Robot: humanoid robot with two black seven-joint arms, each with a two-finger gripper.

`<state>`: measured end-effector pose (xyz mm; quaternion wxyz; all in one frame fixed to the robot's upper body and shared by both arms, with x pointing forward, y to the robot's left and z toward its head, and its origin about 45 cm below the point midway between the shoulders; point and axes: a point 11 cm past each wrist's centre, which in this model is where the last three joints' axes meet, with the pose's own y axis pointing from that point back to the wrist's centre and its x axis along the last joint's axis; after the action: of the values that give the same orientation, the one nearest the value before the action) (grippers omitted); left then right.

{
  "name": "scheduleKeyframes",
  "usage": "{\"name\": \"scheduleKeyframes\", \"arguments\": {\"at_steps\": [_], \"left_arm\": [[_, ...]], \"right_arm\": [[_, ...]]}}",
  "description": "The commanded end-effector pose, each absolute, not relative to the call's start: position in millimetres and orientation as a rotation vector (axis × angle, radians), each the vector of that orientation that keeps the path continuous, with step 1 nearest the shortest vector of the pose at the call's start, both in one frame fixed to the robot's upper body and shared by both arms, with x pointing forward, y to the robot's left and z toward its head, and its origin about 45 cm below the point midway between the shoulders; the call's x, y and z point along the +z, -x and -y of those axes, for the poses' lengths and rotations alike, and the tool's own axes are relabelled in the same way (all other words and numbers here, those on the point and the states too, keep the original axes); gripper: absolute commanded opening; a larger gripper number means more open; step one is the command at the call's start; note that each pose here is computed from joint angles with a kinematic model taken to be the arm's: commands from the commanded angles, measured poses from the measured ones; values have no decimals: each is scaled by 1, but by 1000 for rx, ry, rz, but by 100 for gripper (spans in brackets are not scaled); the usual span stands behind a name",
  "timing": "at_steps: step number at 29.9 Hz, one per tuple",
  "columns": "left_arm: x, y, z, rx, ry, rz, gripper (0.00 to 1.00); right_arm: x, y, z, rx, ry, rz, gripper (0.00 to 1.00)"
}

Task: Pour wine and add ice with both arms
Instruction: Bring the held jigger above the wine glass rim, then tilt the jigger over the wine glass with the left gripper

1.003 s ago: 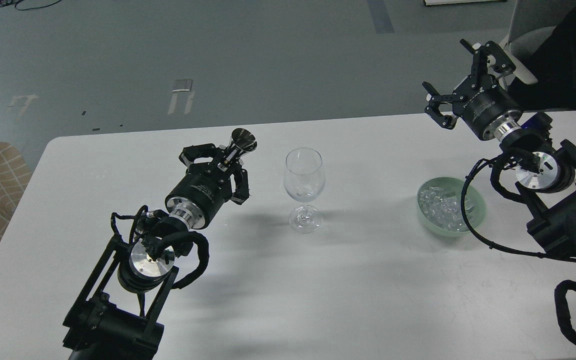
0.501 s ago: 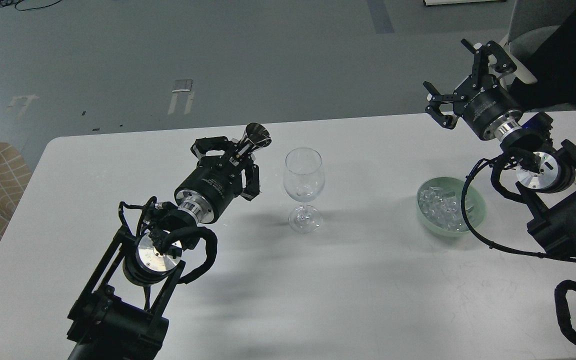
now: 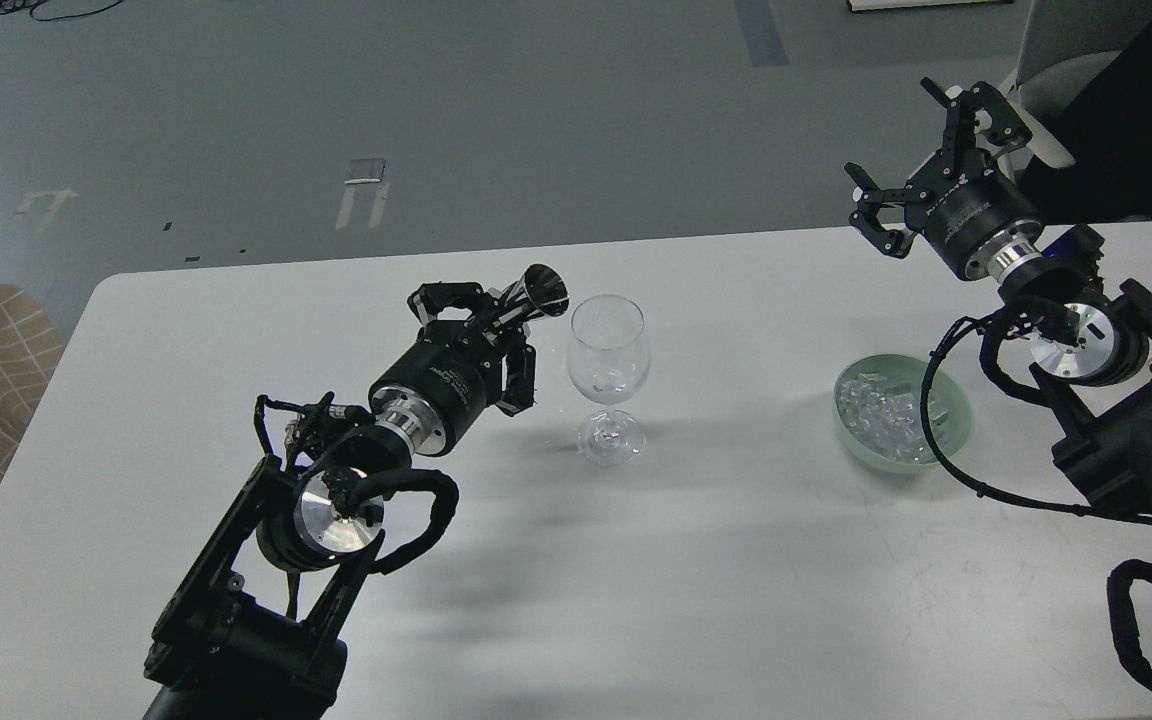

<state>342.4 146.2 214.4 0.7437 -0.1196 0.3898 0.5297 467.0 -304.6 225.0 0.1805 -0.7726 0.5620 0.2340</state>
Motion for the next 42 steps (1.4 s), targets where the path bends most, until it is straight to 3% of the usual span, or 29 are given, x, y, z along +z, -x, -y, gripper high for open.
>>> {"name": "scheduleKeyframes", "arguments": {"at_steps": [1, 42], "left_arm": [[220, -346, -145, 1155, 264, -837, 1], [239, -342, -126, 1131, 142, -619, 1]], "right_arm": [[226, -467, 304, 660, 2184, -1585, 100], [224, -467, 297, 672, 2181, -1570, 100]]}}
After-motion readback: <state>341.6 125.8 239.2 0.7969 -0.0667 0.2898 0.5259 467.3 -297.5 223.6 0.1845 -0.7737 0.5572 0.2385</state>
